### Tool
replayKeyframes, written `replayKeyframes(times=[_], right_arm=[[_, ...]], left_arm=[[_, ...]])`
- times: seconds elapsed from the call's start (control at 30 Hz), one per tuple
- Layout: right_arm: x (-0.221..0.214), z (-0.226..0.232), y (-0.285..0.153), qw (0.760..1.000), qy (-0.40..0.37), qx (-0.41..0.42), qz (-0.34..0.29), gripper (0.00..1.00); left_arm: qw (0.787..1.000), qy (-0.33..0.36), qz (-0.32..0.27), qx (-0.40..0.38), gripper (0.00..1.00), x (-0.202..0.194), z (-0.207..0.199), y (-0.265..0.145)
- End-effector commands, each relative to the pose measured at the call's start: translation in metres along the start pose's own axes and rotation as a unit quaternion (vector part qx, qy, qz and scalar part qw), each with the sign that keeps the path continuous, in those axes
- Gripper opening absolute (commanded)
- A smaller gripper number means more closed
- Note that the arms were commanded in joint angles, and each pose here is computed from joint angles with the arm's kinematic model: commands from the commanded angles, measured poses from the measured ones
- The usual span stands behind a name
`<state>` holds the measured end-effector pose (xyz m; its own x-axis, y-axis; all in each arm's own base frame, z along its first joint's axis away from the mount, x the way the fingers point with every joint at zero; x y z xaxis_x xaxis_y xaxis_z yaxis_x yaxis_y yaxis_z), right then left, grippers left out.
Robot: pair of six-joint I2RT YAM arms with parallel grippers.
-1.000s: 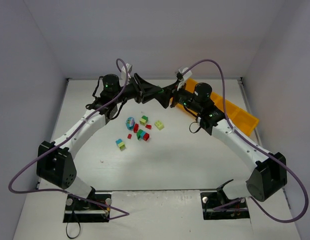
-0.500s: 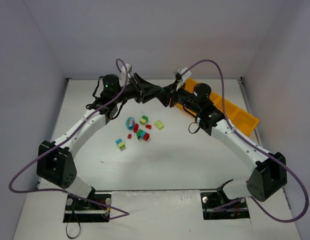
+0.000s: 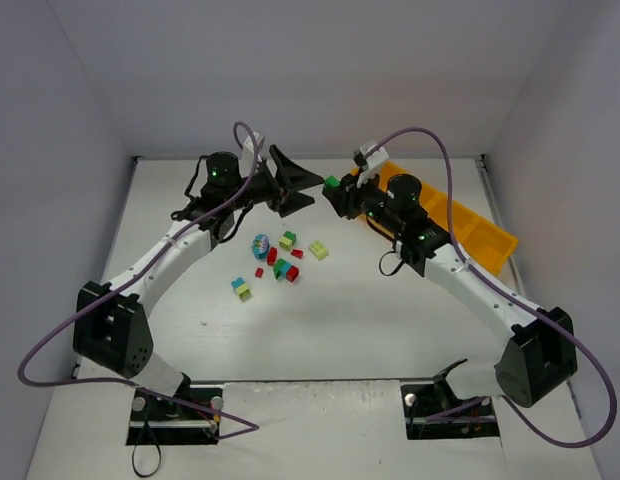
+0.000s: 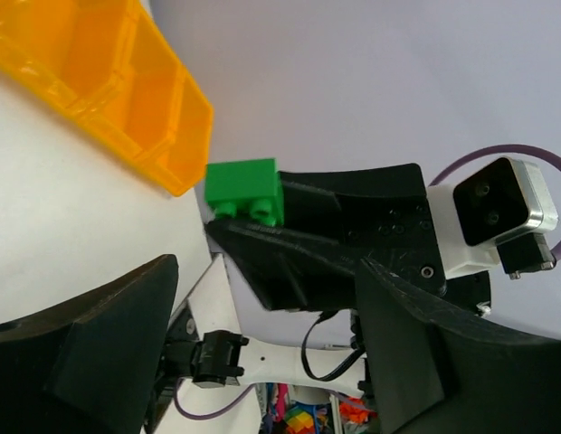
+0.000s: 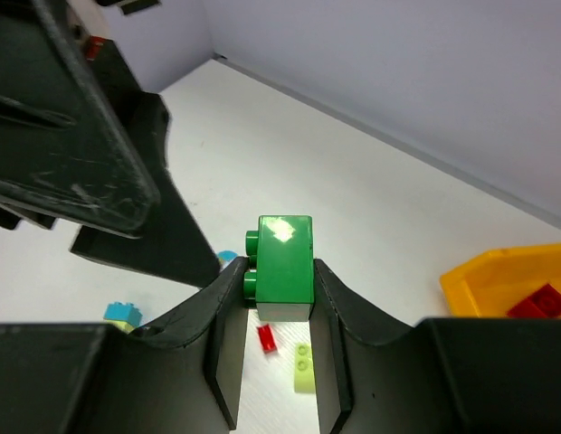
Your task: Sort the legos into containers by color
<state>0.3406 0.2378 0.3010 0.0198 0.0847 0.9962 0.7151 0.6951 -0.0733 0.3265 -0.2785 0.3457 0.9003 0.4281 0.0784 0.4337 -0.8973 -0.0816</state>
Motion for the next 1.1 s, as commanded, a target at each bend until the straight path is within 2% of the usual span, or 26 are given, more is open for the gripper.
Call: replayKeyframes(times=[0.0,0.2,0.27,0.37,0.5,0.8,1.07], right_arm=[[0.02,-0.024,-0.011,0.997,-0.017,-0.066,-0.033,0.0],[-0.021,-0.097,-0.023,0.975,0.035,-0.219,0.03,0.0],[-0.033,-0.124,-0.031,0.957,0.053,-0.283,0.048,0.0],[-0.064,-0.152,-0.027,0.935,0.064,-0.336,0.097,0.0],[-0.094,-0.179,-0.019,0.91,0.095,-0.38,0.138,0.0],[-0.152,-0.21,-0.005,0.871,0.135,-0.426,0.205,0.07],[-0.181,-0.219,-0.003,0.856,0.152,-0.436,0.234,0.26]], left_arm=[[0.997,0.065,-0.034,-0.009,0.72,0.009,-0.022,-0.022],[0.979,0.143,-0.11,0.097,0.72,0.028,0.006,-0.068],[0.965,0.186,-0.128,0.134,0.73,0.03,0.019,-0.08],[0.945,0.236,-0.146,0.174,0.73,0.021,0.031,-0.105],[0.928,0.268,-0.158,0.206,0.73,0.012,0.054,-0.124],[0.912,0.286,-0.161,0.246,0.72,-0.012,0.084,-0.155],[0.908,0.276,-0.158,0.272,0.73,-0.018,0.101,-0.162]])
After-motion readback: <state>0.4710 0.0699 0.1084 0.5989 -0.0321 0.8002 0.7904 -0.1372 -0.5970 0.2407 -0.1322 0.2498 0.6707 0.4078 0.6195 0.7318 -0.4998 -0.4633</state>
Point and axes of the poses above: each gripper's point midway between its finger pads, its own y axis out along the fingers, its own z axis along the line the jaws close on, x = y × z, the point moved 4 cm from there along -y, back along the fingers, and after that the axes turned 8 degrees about -y, right-handed, at the moved point
